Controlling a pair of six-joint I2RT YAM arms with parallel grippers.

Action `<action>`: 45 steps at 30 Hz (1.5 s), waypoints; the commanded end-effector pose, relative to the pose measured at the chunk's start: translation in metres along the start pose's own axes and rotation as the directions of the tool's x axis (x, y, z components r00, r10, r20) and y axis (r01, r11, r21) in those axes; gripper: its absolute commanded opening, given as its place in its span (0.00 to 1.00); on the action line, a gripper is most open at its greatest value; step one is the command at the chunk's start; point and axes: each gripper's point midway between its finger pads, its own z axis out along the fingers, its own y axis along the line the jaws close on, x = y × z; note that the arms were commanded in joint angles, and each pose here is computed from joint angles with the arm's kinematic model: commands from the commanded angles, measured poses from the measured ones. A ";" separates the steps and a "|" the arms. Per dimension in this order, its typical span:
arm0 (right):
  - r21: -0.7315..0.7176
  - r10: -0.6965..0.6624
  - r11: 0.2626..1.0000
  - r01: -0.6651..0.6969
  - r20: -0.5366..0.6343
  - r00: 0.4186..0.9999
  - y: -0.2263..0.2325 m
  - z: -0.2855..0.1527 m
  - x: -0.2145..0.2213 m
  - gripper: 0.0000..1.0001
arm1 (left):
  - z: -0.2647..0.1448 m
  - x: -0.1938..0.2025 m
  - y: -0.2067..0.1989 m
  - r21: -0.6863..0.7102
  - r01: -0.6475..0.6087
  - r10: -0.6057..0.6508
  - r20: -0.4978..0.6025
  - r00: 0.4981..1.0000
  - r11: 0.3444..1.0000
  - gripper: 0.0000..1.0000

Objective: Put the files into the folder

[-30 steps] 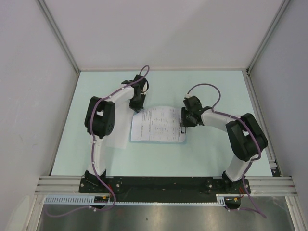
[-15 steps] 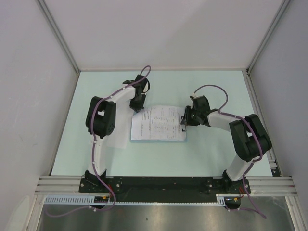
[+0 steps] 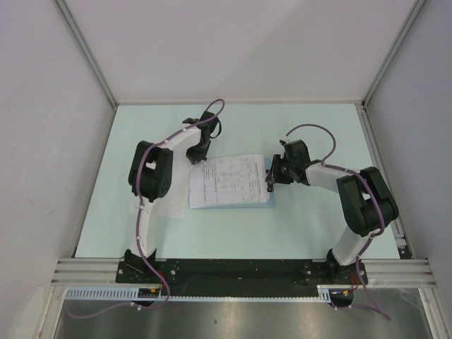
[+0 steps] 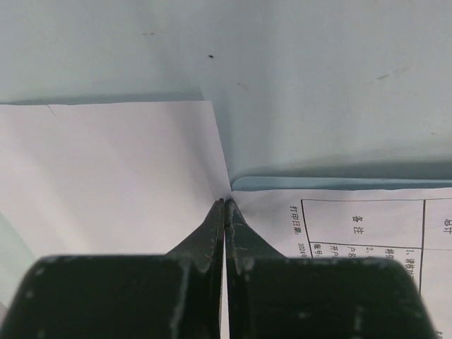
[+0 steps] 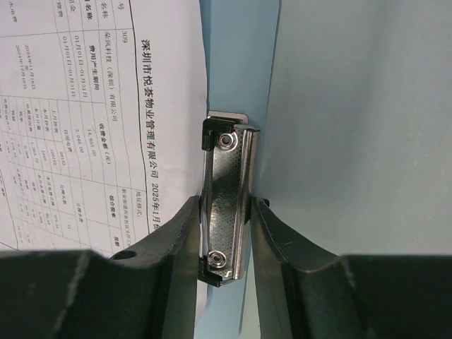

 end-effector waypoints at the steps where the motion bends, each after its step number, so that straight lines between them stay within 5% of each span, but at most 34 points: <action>1: 0.159 0.026 0.987 0.005 -0.188 0.982 -0.047 0.005 0.062 0.00 | 0.006 -0.003 -0.015 0.056 -0.032 0.032 -0.004 0.999 0.998 0.00; 15: 0.161 -0.006 0.986 0.032 -0.162 0.987 -0.040 0.006 0.058 0.00 | -0.018 -0.018 -0.025 -0.023 -0.092 0.093 0.088 0.992 0.996 0.00; 19: 0.161 0.003 0.987 0.023 -0.163 0.987 -0.040 0.007 0.058 0.00 | -0.031 -0.020 -0.017 -0.044 -0.043 0.047 0.097 0.994 0.998 0.44; 24: 0.163 0.003 0.986 0.023 -0.162 0.987 -0.040 0.007 0.058 0.00 | -0.072 -0.041 0.000 -0.061 0.044 -0.031 0.199 0.980 0.997 0.68; 29: 0.166 0.013 0.986 0.014 -0.157 0.987 -0.042 0.006 0.057 0.00 | -0.106 -0.053 0.014 -0.066 0.089 -0.069 0.263 0.962 0.994 0.78; 31: 0.169 0.013 0.986 0.014 -0.158 0.987 -0.042 0.006 0.057 0.00 | -0.108 -0.052 0.016 -0.076 0.093 -0.070 0.261 0.963 0.993 0.99; 38: 0.187 0.012 0.982 0.015 -0.146 0.989 -0.044 0.004 0.054 0.00 | -0.124 -0.050 0.042 -0.197 0.135 -0.076 0.283 0.956 0.971 1.00; 43: 0.230 0.004 0.973 0.031 -0.149 0.989 -0.051 0.002 0.055 0.00 | -0.146 -0.050 0.021 -0.040 0.135 -0.116 0.312 0.943 0.990 1.00; 45: 0.250 -0.021 0.967 0.054 -0.133 0.991 -0.049 -0.001 0.049 0.11 | -0.158 -0.047 0.004 0.072 0.115 -0.132 0.317 0.939 0.991 0.99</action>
